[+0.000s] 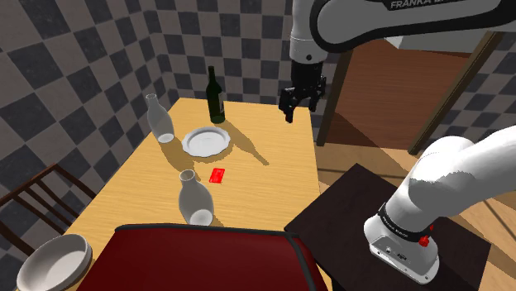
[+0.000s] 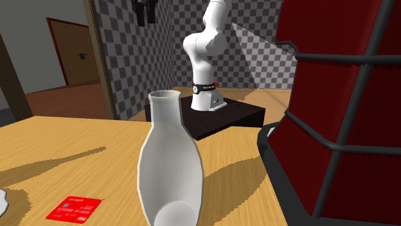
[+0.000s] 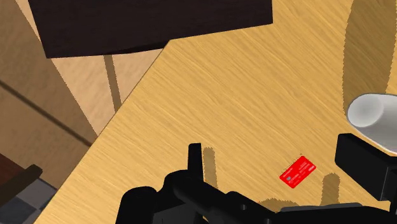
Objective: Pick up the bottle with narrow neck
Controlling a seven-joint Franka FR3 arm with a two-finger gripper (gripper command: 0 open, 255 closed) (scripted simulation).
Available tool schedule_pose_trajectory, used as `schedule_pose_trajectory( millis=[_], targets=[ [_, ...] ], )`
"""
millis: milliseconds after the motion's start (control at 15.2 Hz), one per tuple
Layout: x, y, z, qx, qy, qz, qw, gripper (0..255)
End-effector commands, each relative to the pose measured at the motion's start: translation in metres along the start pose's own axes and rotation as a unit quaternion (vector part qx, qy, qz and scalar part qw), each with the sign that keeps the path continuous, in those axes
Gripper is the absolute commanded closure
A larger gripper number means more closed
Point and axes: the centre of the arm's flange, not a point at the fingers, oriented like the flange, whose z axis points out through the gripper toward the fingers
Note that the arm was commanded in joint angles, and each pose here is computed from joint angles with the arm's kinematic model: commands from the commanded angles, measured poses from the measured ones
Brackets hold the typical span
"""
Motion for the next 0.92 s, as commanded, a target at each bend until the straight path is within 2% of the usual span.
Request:
schedule_pose_trajectory(
  millis=[0, 858],
  targets=[
    [0.009, -0.024, 0.008, 0.002, -0.002, -0.001, 1.0000, 0],
    [0.067, -0.176, 0.058, 0.010, -0.014, -0.008, 0.9998, 0]
  ],
)
